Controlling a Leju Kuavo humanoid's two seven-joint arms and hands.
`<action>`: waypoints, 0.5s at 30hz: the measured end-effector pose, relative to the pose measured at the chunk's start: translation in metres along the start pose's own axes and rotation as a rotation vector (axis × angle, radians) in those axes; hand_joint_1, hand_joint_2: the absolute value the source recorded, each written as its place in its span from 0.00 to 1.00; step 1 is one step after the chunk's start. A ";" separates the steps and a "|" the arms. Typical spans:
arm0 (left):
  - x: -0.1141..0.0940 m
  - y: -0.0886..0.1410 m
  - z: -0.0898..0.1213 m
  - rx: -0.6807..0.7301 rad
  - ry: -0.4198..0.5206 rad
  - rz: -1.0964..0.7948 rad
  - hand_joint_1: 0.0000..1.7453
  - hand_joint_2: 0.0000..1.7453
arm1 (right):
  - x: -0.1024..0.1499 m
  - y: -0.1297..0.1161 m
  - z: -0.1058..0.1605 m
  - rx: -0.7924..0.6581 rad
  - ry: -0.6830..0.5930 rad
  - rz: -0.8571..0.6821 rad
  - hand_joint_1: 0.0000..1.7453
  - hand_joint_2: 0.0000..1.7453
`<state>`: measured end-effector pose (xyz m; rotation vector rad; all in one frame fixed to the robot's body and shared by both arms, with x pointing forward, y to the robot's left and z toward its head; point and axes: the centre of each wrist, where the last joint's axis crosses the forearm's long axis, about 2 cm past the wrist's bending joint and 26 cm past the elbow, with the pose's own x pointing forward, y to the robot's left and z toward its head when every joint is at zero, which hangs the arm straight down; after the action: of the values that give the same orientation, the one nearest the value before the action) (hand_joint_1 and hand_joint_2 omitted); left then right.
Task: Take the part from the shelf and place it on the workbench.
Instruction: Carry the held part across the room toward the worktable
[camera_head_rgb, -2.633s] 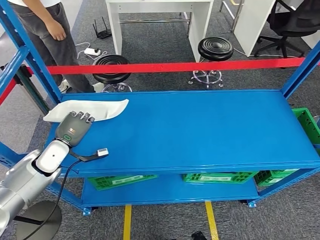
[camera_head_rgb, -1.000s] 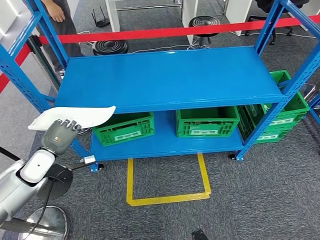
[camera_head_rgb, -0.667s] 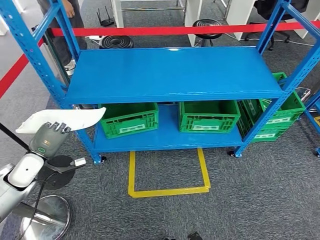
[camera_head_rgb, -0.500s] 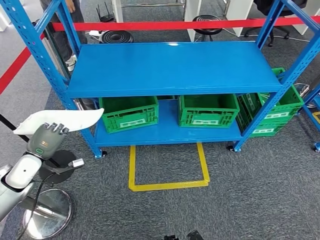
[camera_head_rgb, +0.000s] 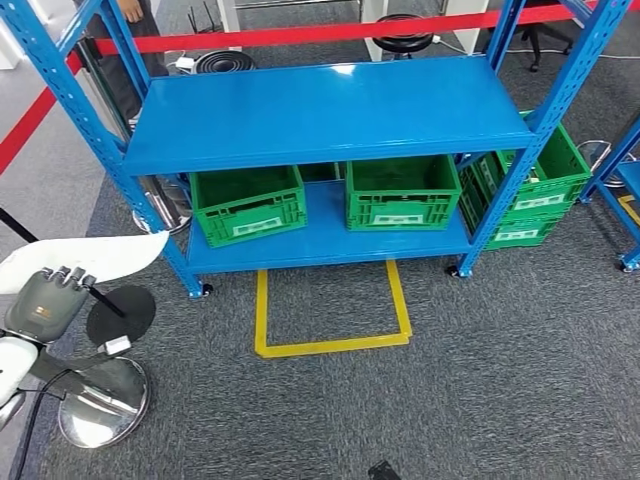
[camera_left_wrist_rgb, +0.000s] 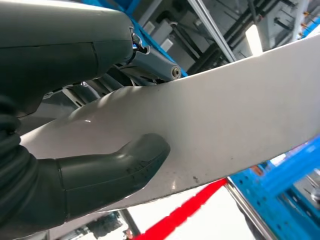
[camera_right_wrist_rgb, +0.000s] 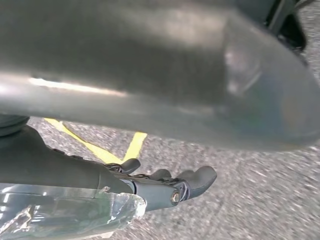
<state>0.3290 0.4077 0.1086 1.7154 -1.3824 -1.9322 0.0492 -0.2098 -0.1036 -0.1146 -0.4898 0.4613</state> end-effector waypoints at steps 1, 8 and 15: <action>-0.001 0.000 0.001 -0.001 0.000 0.000 1.00 1.00 | 0.000 0.000 0.000 0.001 0.000 0.001 0.00 0.00; -0.006 0.001 -0.001 0.011 0.013 -0.003 1.00 1.00 | 0.002 0.001 0.000 -0.009 0.004 0.002 0.00 0.00; -0.004 0.001 0.001 0.009 0.012 0.000 1.00 1.00 | 0.001 0.002 0.000 -0.014 0.009 0.004 0.00 0.00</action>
<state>0.3295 0.4104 0.1119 1.7275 -1.3888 -1.9155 0.0491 -0.2077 -0.1032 -0.1313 -0.4841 0.4608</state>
